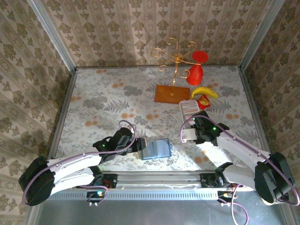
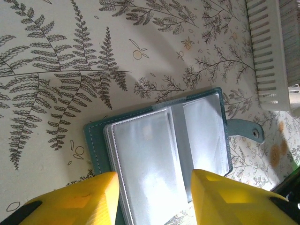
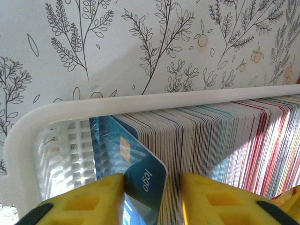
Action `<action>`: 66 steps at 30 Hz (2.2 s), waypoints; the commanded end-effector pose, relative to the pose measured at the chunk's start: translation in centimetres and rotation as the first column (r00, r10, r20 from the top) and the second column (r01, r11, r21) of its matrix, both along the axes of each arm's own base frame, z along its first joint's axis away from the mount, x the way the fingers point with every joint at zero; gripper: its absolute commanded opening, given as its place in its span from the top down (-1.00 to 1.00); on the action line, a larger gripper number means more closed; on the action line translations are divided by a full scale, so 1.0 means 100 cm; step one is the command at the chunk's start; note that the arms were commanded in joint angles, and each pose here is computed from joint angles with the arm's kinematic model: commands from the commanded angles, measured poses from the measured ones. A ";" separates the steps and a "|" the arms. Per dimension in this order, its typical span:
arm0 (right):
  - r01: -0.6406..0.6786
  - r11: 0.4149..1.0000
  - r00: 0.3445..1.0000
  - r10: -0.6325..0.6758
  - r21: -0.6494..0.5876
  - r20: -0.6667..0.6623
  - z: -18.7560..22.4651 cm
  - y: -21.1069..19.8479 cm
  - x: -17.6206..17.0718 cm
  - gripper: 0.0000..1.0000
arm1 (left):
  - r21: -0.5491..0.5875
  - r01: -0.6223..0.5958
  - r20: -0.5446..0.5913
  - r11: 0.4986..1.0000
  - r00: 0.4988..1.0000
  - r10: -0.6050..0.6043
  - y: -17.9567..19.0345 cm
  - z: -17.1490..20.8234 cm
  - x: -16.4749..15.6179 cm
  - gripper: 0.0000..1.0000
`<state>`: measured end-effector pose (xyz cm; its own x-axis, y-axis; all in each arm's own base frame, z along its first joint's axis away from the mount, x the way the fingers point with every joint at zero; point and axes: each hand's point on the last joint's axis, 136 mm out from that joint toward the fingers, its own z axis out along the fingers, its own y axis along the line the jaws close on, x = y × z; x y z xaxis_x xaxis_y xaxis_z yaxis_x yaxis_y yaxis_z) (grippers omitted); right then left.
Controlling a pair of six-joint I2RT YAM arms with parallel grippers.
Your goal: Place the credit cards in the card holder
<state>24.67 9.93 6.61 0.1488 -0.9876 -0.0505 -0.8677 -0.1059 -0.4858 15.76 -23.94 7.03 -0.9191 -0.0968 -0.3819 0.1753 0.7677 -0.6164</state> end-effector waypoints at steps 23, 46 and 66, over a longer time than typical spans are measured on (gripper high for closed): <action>0.082 0.985 0.996 -0.075 0.155 -0.049 0.049 0.005 -0.040 0.97 | -0.004 0.036 0.014 0.999 0.999 -0.036 -0.013 0.007 -0.002 0.26; 0.981 -0.191 0.003 -0.221 0.046 -0.975 0.063 0.189 -0.046 1.00 | 0.022 0.011 -0.035 1.000 0.999 -0.010 0.005 -0.013 -0.014 0.28; 0.973 -0.223 -0.036 -0.383 0.054 -0.923 0.000 0.180 -0.032 1.00 | 0.088 0.064 -0.083 0.994 0.995 -0.056 -0.004 -0.034 -0.022 0.28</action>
